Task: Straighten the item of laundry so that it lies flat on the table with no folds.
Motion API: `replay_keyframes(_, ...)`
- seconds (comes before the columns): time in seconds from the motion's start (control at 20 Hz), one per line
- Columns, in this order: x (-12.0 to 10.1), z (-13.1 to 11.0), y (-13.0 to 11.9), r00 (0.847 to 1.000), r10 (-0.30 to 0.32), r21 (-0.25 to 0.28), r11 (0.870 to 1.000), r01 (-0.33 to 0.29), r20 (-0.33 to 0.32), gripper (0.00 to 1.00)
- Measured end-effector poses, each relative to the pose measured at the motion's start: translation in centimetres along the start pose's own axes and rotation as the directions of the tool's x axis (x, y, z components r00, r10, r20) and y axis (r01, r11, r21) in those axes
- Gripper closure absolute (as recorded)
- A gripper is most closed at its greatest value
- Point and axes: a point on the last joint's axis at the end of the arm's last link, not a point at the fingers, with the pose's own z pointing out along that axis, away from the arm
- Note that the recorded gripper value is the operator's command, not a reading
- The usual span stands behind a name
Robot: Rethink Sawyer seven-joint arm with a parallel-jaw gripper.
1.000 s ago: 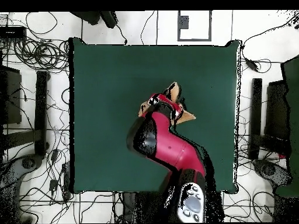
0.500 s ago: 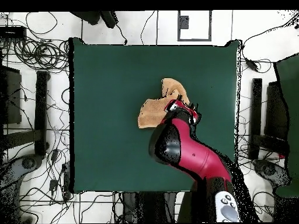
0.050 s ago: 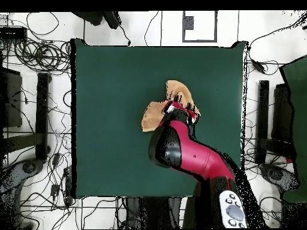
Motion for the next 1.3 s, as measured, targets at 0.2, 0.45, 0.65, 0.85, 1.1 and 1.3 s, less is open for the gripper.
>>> replay_keyframes(0.2,1.2,1.5,0.5,0.999,-0.027,-0.069,0.997,0.025,-0.026,0.0)
replay_keyframes(0.45,2.7,2.9,1.3,0.998,-0.035,-0.128,0.991,0.028,-0.056,0.0)
replay_keyframes(0.65,3.3,3.4,2.4,0.997,-0.04,-0.183,0.983,0.027,-0.071,0.0)
replay_keyframes(0.85,3.8,3.8,3.3,0.996,-0.041,-0.228,0.973,0.021,-0.083,0.0)
replay_keyframes(1.1,4.2,4.1,4.3,0.995,-0.036,-0.26,0.965,0.01,-0.096,0.0)
replay_keyframes(1.3,4.2,3.9,5.1,0.995,-0.035,-0.279,0.96,0.007,-0.096,0.0)
